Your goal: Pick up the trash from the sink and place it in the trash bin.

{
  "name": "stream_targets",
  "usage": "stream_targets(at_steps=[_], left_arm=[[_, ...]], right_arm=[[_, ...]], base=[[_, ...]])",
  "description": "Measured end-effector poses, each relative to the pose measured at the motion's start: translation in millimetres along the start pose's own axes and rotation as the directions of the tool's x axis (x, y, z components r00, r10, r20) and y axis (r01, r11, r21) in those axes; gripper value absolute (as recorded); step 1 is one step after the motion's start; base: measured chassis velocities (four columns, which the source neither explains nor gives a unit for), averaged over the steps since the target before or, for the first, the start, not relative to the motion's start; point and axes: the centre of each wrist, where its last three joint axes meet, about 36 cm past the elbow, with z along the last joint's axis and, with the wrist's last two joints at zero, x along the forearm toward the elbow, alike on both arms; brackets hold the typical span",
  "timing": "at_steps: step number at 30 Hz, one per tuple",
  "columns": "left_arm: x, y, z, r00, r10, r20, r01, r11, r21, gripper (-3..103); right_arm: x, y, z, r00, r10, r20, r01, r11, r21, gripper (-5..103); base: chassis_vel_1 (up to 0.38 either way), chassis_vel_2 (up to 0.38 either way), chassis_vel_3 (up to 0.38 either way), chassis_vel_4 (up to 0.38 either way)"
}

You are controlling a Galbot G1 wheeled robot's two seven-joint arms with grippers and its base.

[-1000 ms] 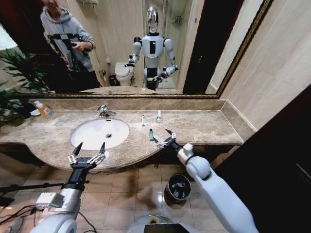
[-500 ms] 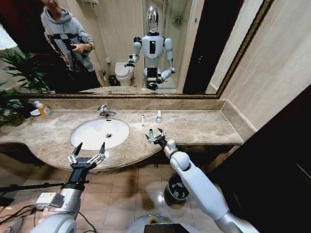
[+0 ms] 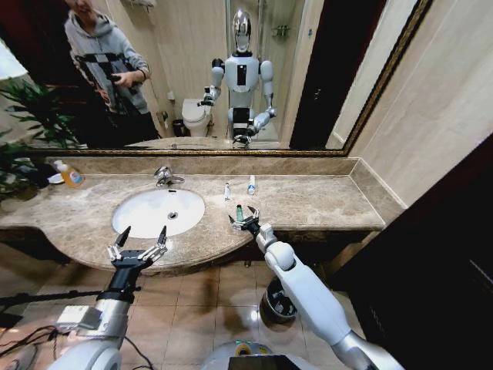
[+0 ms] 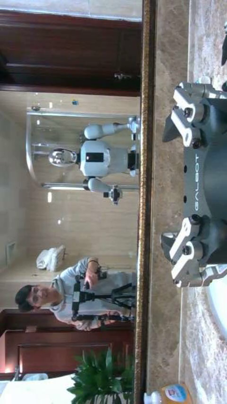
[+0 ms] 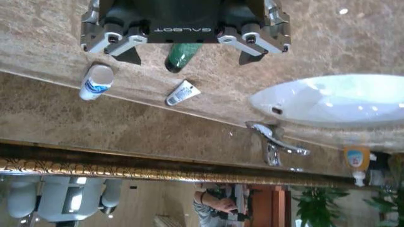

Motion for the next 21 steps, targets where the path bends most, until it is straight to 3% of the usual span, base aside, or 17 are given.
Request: stream_targets(at_steps=[4, 11, 16, 21], left_arm=[[0.0, 0.0, 0.0, 1.000, 0.000, 0.000, 0.000, 1.000, 0.000, 100], [0.0, 0.0, 0.0, 1.000, 0.000, 0.000, 0.000, 1.000, 0.000, 100], [0.0, 0.0, 0.0, 1.000, 0.000, 0.000, 0.000, 1.000, 0.000, 100], [0.0, 0.0, 0.0, 1.000, 0.000, 0.000, 0.000, 1.000, 0.000, 100]], right_arm=[[-1.5, -2.3, 4.3, 1.000, -0.001, -0.007, 0.001, 1.000, 0.002, 96], [-0.6, -5.6, 6.1, 1.000, -0.001, -0.011, 0.001, 1.000, -0.013, 73], [1.3, -6.5, 8.4, 1.000, -0.003, -0.014, 0.003, 1.000, -0.015, 65], [5.1, -5.7, 12.2, 1.000, -0.007, -0.021, 0.006, 1.000, -0.022, 49]], base=[[0.000, 0.000, 0.000, 0.000], [0.000, 0.000, 0.000, 0.000], [0.000, 0.000, 0.000, 0.000], [0.000, 0.000, 0.000, 0.000]])
